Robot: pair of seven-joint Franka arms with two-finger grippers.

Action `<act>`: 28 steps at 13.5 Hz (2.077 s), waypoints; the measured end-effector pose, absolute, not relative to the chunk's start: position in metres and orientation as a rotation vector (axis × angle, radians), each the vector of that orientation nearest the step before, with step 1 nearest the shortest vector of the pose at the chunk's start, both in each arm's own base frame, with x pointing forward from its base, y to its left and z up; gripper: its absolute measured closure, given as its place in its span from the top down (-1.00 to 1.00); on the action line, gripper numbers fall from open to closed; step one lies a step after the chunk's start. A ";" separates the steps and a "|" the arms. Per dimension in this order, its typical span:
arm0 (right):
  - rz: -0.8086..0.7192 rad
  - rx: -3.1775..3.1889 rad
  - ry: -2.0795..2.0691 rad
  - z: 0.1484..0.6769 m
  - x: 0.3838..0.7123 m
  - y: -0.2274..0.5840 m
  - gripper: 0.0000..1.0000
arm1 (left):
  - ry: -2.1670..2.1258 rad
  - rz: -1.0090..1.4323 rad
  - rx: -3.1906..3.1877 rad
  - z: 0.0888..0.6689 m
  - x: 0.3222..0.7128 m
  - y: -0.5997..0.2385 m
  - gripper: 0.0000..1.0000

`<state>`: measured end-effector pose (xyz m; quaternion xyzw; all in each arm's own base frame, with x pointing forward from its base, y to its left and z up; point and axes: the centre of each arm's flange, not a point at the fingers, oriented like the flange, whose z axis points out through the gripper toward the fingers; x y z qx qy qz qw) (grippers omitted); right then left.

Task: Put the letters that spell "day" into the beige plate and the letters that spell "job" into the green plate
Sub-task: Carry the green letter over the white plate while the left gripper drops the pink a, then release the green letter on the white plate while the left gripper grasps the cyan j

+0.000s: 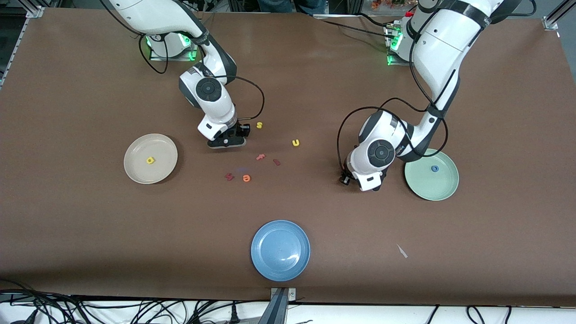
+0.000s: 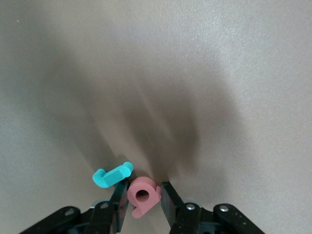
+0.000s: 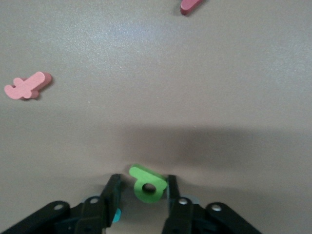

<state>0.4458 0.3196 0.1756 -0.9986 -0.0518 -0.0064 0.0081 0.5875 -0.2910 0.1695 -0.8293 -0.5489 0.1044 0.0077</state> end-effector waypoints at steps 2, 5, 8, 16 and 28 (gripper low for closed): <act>-0.023 -3.122 -0.169 0.176 0.446 0.320 -0.37 | -1.706 0.307 -2.597 0.170 0.590 -0.288 -0.37; -0.026 -3.123 -0.174 0.176 0.446 0.320 -0.40 | -1.686 0.265 -2.620 0.176 0.600 -0.275 -0.37; -0.046 -3.125 -0.209 0.186 0.453 0.318 -0.40 | -1.658 0.207 -2.695 0.219 0.628 -0.238 -0.37; 0.041 -3.203 -0.473 0.253 0.506 0.210 -0.40 | -1.205 0.410 -2.843 0.240 0.639 -0.043 -0.37; 0.181 -3.193 -0.716 0.266 0.525 0.062 -0.19 | -1.155 0.491 -2.886 0.224 0.632 -0.096 1.00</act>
